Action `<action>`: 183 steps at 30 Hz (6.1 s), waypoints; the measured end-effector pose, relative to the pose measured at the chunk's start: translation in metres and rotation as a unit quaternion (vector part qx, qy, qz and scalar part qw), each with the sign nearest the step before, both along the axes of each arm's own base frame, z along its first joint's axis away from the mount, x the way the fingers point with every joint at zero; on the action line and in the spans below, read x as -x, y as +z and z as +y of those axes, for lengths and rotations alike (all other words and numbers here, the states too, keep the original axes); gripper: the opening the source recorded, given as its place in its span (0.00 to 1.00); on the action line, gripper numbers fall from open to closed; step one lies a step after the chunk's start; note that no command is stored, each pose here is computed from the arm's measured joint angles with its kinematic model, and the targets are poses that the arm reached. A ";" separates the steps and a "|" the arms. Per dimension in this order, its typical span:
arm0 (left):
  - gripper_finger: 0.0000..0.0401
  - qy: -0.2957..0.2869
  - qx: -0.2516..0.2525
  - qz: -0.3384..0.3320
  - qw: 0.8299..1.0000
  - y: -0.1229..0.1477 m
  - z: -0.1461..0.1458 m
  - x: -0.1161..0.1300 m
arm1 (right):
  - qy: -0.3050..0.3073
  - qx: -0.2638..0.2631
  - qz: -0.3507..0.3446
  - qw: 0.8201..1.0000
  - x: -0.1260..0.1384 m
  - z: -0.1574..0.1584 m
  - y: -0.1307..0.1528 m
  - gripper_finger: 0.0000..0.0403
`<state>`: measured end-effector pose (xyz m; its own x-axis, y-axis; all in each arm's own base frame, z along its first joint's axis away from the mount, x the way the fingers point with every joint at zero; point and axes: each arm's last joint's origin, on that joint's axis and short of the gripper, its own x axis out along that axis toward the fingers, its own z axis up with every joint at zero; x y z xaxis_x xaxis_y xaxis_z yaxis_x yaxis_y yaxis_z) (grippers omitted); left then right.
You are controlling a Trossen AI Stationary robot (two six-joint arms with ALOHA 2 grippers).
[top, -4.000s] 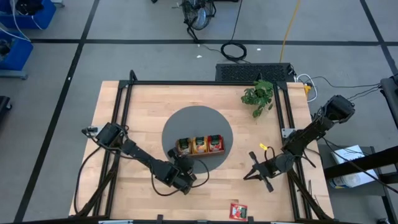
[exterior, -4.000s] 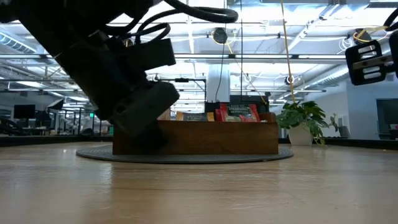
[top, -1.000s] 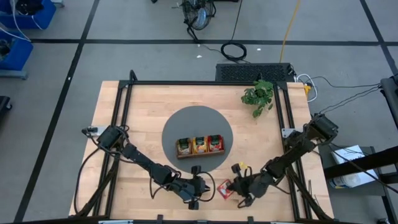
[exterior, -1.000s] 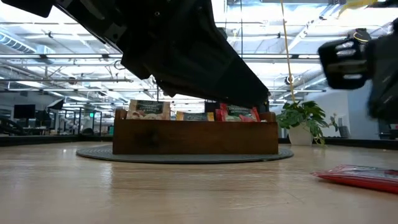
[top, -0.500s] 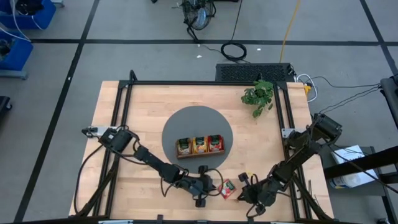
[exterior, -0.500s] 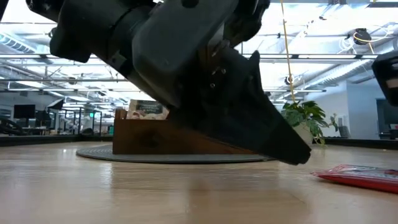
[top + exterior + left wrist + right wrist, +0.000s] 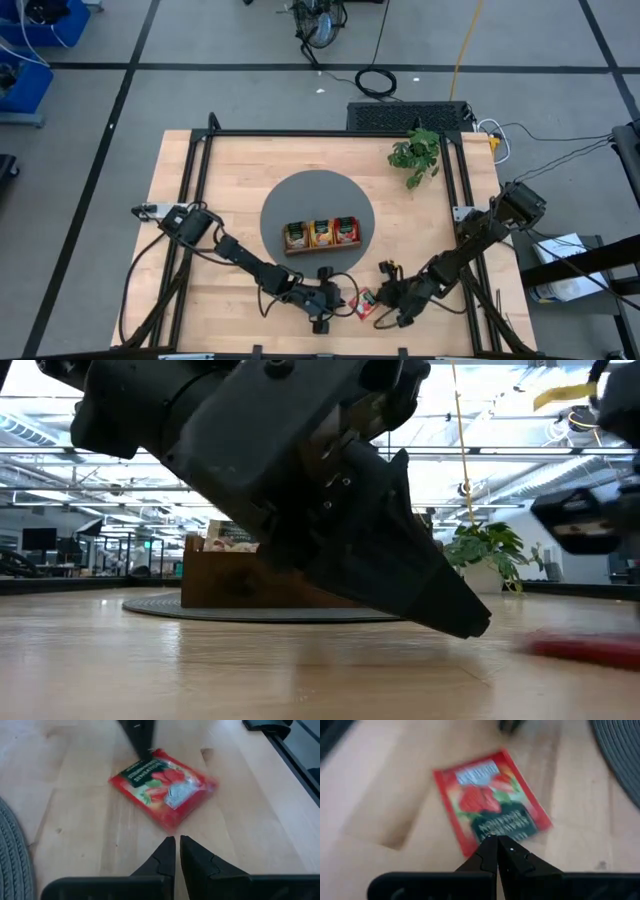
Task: Pick & Place Tea
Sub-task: Put the red tea bag into the right section of the wooden organizer
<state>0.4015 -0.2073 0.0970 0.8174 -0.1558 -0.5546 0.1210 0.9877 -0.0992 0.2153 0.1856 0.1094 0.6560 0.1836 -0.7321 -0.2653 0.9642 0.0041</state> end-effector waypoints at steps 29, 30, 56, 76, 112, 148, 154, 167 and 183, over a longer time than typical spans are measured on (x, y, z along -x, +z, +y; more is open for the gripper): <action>0.08 -0.035 0.013 -0.057 0.998 0.010 -0.008 -0.003 | 0.019 -0.002 -0.096 0.995 -0.021 -0.024 0.003 0.00; 0.08 -0.037 0.015 -0.063 0.997 0.011 -0.009 -0.003 | 0.023 -0.005 -0.106 0.994 -0.022 -0.023 0.006 0.00; 0.08 -0.012 0.015 -0.005 1.000 -0.005 -0.018 -0.042 | -0.075 -0.030 0.015 0.997 0.012 -0.028 0.017 0.06; 0.08 -0.030 -0.011 0.012 0.999 -0.003 -0.015 -0.040 | -0.097 -0.112 0.118 0.982 0.016 -0.032 0.012 0.35; 0.08 0.001 -0.017 0.017 1.000 -0.004 0.005 -0.048 | -0.174 -0.362 0.005 0.916 0.048 -0.052 -0.012 0.35; 0.08 0.007 -0.016 0.012 1.000 -0.014 0.009 -0.052 | -0.213 -0.312 0.095 0.921 0.015 -0.036 -0.019 0.33; 0.08 0.007 -0.016 0.014 1.000 -0.015 0.009 -0.052 | -0.196 -0.306 0.099 0.926 0.015 -0.035 -0.020 0.17; 0.08 -0.037 -0.022 0.034 0.998 0.006 0.004 -0.044 | -0.155 -0.274 0.068 0.947 0.016 -0.037 -0.012 0.01; 0.08 0.051 -0.143 0.112 0.982 0.062 -0.051 0.038 | -0.092 -0.252 0.040 0.963 0.002 -0.052 0.006 0.00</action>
<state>0.3638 -0.2581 0.1594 0.6726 0.1095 -0.7318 0.0262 0.9848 0.1715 0.2131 0.1334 0.1152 0.6568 0.4144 -0.6300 -0.0693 0.8651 0.4968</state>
